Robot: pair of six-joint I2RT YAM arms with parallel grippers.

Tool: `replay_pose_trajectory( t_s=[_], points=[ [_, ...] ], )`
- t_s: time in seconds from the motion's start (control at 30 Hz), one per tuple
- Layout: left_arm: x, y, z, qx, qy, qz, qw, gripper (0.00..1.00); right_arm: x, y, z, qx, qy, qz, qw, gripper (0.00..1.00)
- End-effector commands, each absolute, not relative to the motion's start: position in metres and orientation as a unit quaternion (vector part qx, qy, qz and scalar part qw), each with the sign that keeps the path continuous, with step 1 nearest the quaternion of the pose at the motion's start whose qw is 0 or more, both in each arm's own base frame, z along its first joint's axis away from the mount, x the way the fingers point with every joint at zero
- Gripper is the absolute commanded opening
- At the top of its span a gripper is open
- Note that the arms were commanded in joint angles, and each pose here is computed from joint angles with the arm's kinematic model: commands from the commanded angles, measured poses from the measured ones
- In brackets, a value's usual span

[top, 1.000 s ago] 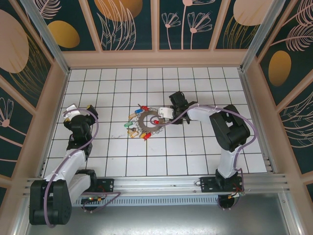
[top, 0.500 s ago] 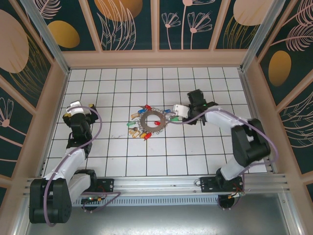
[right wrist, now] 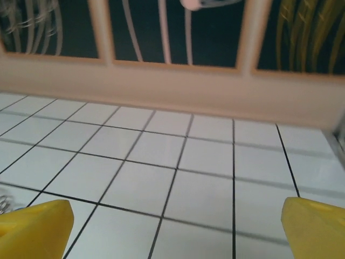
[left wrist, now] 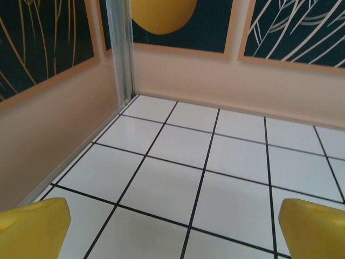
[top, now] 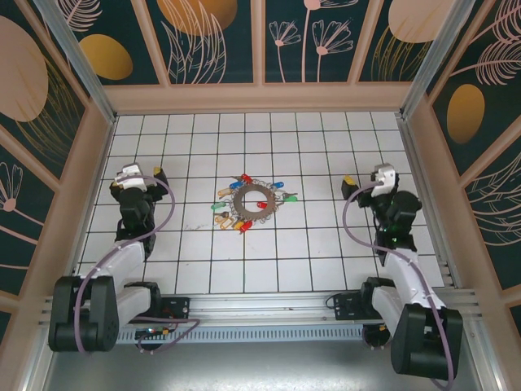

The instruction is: Put the keys on the keyring

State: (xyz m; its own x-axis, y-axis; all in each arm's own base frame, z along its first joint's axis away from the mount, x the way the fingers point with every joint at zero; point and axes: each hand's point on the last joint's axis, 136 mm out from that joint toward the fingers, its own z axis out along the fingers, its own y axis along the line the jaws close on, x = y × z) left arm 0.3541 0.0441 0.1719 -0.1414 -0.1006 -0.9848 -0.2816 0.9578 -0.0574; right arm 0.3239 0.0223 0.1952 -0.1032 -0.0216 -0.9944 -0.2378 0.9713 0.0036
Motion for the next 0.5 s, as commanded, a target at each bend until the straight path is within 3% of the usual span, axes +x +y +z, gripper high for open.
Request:
replay_pose_trajectory(
  t_s=[0.0, 0.2, 0.47],
  points=[
    [0.357, 0.042, 0.172, -0.108, 0.738, 0.072, 0.662, 0.99, 0.319, 0.000, 0.211, 0.012, 0.685, 0.094, 0.723, 0.99],
    [0.364, 0.047, 0.150, -0.116, 0.740, 0.086, 0.657, 0.99, 0.325, -0.009, 0.160, 0.005, 0.711, 0.058, 0.700, 0.99],
    [0.374, 0.017, 0.138, -0.060, 0.731, 0.016, 0.680, 0.99, 0.353, -0.008, 0.138, 0.032, 0.716, 0.072, 0.694, 0.99]
  ],
)
